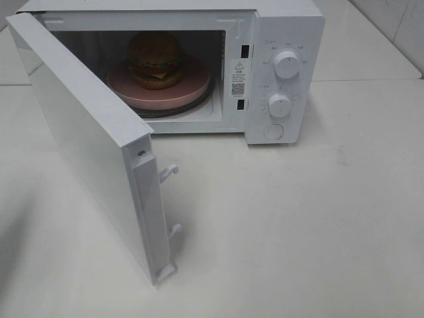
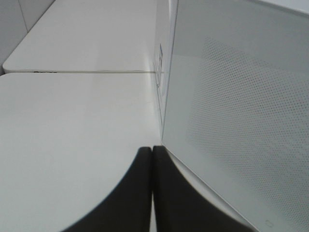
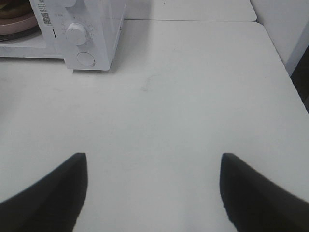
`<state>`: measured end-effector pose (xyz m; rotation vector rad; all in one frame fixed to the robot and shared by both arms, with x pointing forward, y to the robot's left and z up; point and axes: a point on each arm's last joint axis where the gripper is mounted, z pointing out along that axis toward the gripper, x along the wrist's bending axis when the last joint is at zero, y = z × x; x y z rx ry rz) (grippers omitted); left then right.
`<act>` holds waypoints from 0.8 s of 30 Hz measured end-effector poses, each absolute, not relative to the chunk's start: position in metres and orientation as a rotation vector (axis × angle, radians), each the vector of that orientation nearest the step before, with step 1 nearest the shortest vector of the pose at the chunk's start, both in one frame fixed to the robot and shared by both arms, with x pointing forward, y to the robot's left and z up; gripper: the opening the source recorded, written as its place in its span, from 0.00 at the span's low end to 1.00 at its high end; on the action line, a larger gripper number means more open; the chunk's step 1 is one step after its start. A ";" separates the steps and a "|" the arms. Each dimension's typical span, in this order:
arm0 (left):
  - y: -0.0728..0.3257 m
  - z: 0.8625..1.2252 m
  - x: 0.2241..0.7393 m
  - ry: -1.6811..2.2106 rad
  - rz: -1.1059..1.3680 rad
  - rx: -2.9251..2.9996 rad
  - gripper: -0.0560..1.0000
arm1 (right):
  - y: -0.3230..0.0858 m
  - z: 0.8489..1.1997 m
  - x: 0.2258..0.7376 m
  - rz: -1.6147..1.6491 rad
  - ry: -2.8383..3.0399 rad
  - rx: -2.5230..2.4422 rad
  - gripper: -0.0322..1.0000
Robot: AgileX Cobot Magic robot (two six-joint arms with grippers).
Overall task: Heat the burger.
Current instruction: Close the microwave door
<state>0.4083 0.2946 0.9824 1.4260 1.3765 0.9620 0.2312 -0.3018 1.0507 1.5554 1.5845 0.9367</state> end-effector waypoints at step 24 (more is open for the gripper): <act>0.245 0.965 0.450 1.172 0.706 1.599 0.05 | -0.302 1.051 0.231 0.937 1.584 1.555 0.76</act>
